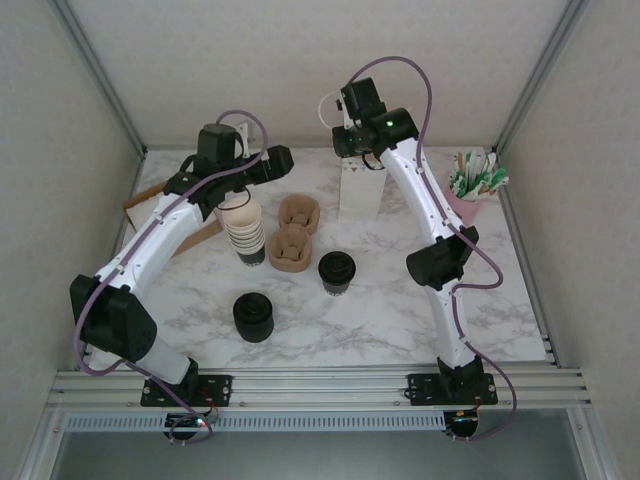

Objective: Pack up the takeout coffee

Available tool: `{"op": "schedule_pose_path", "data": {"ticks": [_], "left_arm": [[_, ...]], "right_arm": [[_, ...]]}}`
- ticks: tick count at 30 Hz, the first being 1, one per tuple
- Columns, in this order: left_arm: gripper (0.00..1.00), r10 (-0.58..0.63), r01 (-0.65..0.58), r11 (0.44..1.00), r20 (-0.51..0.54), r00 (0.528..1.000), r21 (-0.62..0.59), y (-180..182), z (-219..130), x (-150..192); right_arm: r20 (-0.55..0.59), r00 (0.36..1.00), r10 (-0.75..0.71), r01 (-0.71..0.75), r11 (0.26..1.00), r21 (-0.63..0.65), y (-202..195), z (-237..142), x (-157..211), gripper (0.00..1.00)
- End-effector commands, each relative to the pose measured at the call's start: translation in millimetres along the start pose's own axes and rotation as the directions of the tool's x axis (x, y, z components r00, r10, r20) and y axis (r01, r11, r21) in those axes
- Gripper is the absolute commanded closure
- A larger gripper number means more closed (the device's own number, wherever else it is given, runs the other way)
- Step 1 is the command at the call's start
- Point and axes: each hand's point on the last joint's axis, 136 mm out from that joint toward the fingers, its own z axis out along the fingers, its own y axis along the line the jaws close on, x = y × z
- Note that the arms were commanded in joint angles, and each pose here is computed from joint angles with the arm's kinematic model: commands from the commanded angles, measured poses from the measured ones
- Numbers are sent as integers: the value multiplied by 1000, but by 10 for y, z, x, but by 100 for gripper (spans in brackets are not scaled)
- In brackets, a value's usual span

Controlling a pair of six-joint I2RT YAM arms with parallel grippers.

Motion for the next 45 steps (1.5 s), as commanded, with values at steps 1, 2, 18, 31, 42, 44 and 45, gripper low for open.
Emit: {"op": "schedule_pose_path", "data": {"ticks": [1,2,18,31,42,44,45], "left_arm": [[0,-3,3,1000,26,1000,29,-62,-87,-67],[0,-3,2,1000,24,1000,28,-61,-81,-68],[0,-1,1,1000,-2,1000,24,-30,41,-37],[0,1,-1,1000,-3,1000,22,-19,45,-27],[0,-2,2,1000,4,1000,23,7,34,-49],[0,-4,4,1000,2,1000,23,15,38,-42],[0,-2,2,1000,2,1000,24,13,41,-46]], "right_arm": [[-28,999,-23,24,1000,15,16,82,72,73],[-33,999,-26,26,1000,16,19,110,84,73],[-23,1000,-18,18,1000,3,46,100,57,69],[67,998,22,-19,999,-40,96,-197,-169,47],[106,993,47,-42,998,-54,100,-320,-265,47],[101,994,47,-42,998,-54,107,-291,-253,47],[94,995,44,-40,998,-48,102,-258,-235,48]]}}
